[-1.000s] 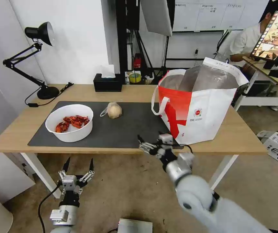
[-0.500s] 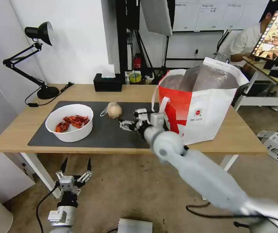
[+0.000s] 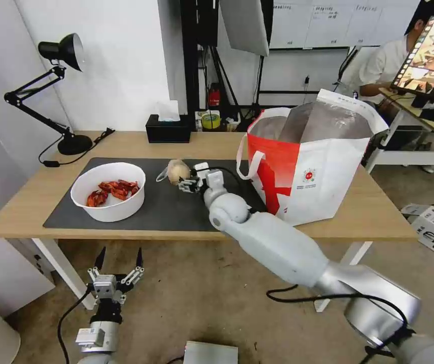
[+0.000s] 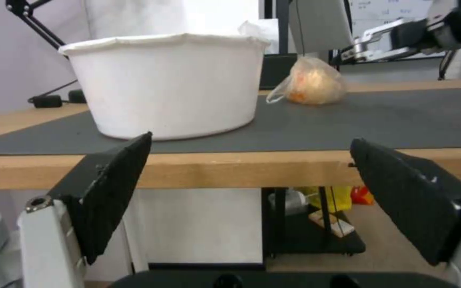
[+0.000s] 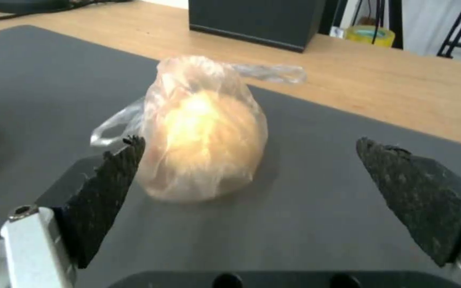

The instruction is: Pick up the trash from the table and place it into the takeout bag.

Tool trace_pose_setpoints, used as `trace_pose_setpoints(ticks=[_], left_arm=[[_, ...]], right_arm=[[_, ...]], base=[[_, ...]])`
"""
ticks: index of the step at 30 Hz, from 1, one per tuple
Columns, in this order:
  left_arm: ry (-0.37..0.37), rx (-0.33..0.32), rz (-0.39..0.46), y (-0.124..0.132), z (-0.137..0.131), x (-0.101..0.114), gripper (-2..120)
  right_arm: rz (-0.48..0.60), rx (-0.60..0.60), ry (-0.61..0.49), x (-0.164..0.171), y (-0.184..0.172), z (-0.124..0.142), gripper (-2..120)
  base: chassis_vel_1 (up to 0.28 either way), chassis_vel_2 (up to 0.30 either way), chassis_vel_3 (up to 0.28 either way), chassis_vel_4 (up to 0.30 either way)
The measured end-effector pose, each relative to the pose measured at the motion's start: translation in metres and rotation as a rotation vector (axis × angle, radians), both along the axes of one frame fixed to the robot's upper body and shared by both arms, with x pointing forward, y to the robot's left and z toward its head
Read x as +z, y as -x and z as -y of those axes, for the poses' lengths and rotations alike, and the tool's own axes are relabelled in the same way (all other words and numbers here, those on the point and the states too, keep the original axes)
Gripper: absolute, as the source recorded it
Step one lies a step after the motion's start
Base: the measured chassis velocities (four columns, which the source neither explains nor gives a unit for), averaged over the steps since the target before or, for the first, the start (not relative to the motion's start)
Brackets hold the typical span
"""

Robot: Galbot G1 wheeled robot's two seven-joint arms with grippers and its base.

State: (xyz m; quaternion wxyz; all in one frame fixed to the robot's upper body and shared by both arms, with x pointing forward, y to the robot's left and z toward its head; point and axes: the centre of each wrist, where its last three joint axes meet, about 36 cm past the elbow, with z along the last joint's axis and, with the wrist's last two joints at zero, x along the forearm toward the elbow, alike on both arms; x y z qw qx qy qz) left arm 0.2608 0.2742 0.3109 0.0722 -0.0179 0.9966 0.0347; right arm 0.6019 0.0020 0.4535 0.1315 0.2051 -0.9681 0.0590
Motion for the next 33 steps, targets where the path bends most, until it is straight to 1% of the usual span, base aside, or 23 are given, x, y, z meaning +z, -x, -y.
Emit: trace_pose_setpoints(ticks=[1, 4, 10, 15, 22, 25, 27, 28, 29, 32, 33], left_arm=[[0.0, 0.0, 0.0, 0.0, 0.0, 0.0, 100], [0.004, 0.002, 0.004, 0.0, -0.001, 0.0, 100], [0.011, 0.005, 0.007, 0.0, -0.001, 0.001, 100], [0.011, 0.01, 0.014, 0.001, -0.003, 0.0, 100], [0.012, 0.011, 0.017, 0.0, -0.003, 0.0, 100], [0.014, 0.01, 0.018, 0.0, -0.002, 0.0, 100], [0.018, 0.007, 0.018, 0.0, 0.0, -0.001, 100], [0.019, 0.006, 0.017, 0.0, 0.001, -0.001, 100], [0.019, 0.006, 0.017, 0.0, 0.001, -0.001, 100], [0.025, 0.003, 0.016, -0.001, 0.003, -0.003, 100], [0.025, 0.003, 0.016, -0.001, 0.003, -0.003, 100]], right_arm=[[0.0, 0.0, 0.0, 0.0, 0.0, 0.0, 100], [0.001, 0.007, 0.014, -0.006, -0.012, -0.014, 100], [0.001, 0.015, 0.021, -0.011, -0.019, -0.022, 100], [0.003, 0.018, 0.056, -0.023, -0.036, -0.032, 100], [0.005, 0.029, 0.073, -0.031, -0.045, -0.03, 100], [0.008, 0.039, 0.079, -0.034, -0.046, -0.028, 98], [0.016, 0.054, 0.08, -0.037, -0.046, -0.027, 93], [0.018, 0.061, 0.078, -0.038, -0.046, -0.027, 88], [0.018, 0.061, 0.078, -0.038, -0.046, -0.027, 88], [0.027, 0.104, 0.06, -0.042, -0.046, -0.026, 75], [0.027, 0.104, 0.06, -0.042, -0.046, -0.026, 75]], base=[[0.0, 0.0, 0.0, 0.0], [0.0, 0.0, 0.0, 0.0], [0.0, 0.0, 0.0, 0.0], [0.0, 0.0, 0.0, 0.0], [0.0, 0.0, 0.0, 0.0], [0.0, 0.0, 0.0, 0.0], [0.0, 0.0, 0.0, 0.0], [0.0, 0.0, 0.0, 0.0], [0.0, 0.0, 0.0, 0.0], [0.0, 0.0, 0.0, 0.0], [0.0, 0.0, 0.0, 0.0]])
